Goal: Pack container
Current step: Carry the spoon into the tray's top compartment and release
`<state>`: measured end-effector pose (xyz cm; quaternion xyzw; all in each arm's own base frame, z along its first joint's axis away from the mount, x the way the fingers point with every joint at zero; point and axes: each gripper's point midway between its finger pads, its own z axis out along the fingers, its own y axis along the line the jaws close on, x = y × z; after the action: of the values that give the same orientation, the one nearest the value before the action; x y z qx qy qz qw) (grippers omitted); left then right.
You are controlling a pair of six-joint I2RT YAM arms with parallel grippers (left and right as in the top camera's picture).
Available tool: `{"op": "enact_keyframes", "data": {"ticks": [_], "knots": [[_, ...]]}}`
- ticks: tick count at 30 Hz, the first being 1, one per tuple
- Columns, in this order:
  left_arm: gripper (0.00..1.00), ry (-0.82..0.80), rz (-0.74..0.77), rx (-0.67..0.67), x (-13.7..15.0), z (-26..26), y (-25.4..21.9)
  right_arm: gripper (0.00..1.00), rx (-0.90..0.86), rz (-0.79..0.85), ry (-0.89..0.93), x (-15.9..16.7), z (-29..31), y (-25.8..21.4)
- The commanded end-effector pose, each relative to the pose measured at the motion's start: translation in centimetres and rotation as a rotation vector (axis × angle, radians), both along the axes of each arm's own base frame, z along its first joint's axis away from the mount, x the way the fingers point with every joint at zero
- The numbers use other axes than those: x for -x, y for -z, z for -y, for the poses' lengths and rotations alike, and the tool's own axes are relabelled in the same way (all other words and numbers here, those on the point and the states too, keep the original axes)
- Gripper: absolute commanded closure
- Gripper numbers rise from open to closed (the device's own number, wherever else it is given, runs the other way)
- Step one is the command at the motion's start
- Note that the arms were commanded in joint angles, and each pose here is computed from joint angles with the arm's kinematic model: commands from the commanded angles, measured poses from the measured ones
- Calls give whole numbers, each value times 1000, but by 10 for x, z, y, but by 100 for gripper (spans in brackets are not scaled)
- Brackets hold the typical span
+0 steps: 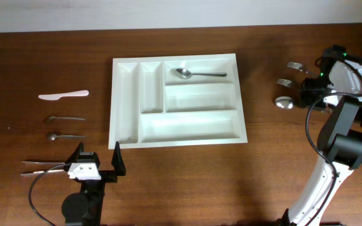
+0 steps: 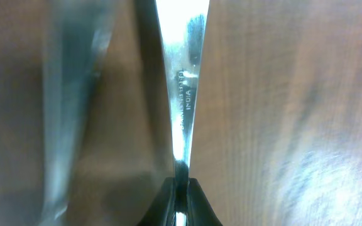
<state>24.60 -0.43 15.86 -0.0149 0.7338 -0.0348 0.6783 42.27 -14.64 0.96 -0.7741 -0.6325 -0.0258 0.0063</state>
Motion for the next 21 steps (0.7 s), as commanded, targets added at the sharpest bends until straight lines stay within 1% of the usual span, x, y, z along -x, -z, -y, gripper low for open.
{"op": "enact_keyframes", "data": {"ticks": [1, 6, 11, 14, 21], "knots": [[1, 0, 3, -16, 0, 0, 1, 96, -48, 116, -120, -31, -13, -23], [1, 0, 3, -16, 0, 0, 1, 96, -80, 231, -192, -65, -42, -57], [1, 0, 2, -16, 0, 0, 1, 96, -132, 336, -293, -94, -94, -88], [1, 0, 2, -16, 0, 0, 1, 96, -145, 362, -359, -103, -130, -96], [1, 0, 2, -16, 0, 0, 1, 96, -180, 382, -494, -106, -225, -99]]}}
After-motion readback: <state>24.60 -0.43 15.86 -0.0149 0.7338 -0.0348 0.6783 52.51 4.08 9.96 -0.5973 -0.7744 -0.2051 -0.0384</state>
